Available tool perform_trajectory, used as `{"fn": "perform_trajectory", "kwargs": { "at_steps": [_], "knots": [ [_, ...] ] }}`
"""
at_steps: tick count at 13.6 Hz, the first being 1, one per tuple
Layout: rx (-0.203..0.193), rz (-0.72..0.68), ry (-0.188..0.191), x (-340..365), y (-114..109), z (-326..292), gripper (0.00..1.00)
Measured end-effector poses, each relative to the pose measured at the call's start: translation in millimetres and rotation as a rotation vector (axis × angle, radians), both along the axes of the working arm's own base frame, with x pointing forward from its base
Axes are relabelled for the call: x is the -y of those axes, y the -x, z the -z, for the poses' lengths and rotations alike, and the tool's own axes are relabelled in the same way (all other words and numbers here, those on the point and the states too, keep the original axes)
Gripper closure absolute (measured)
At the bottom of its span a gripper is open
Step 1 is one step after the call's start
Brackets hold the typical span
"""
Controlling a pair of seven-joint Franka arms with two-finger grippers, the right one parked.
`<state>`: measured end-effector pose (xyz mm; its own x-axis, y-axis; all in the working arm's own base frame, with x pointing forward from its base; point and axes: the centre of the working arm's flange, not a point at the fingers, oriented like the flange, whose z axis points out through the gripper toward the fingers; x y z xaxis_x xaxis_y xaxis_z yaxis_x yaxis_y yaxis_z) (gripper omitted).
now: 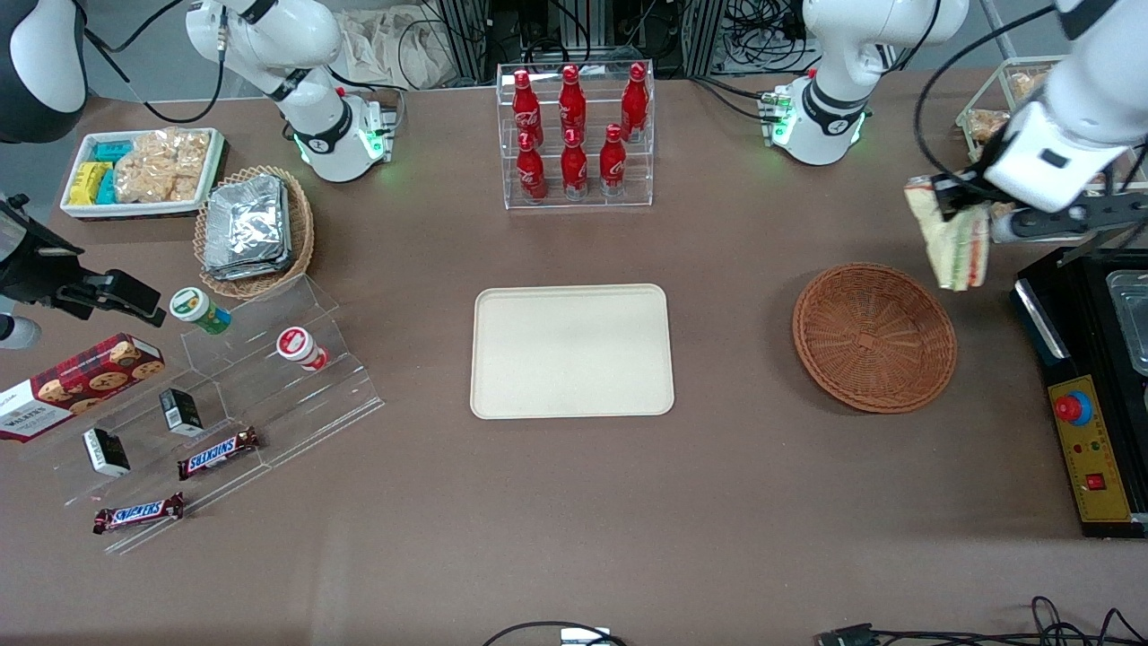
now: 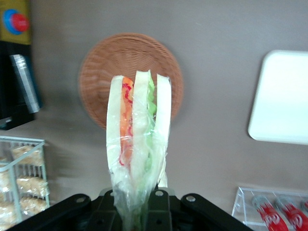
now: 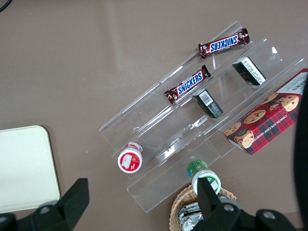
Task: Place sandwich from basket to tray
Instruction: 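Lift the sandwich up out of the basket with the left gripper, then carry the sandwich over the cream tray and lower it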
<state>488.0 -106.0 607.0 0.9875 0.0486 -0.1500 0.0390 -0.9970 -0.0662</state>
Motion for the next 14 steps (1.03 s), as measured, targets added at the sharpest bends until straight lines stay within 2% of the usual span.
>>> {"fn": "perform_trajectory", "kwargs": {
  "at_steps": [2,4,7,11,14],
  "knots": [
    [-0.022,0.086,0.016,54,7,9,0.84],
    [-0.038,0.109,0.033,106,12,16,0.84],
    [-0.053,0.122,0.026,179,20,31,0.84],
    [-0.043,0.123,0.055,208,2,69,0.84],
    [-0.002,0.123,0.070,215,-10,122,0.83]
  ]
}}
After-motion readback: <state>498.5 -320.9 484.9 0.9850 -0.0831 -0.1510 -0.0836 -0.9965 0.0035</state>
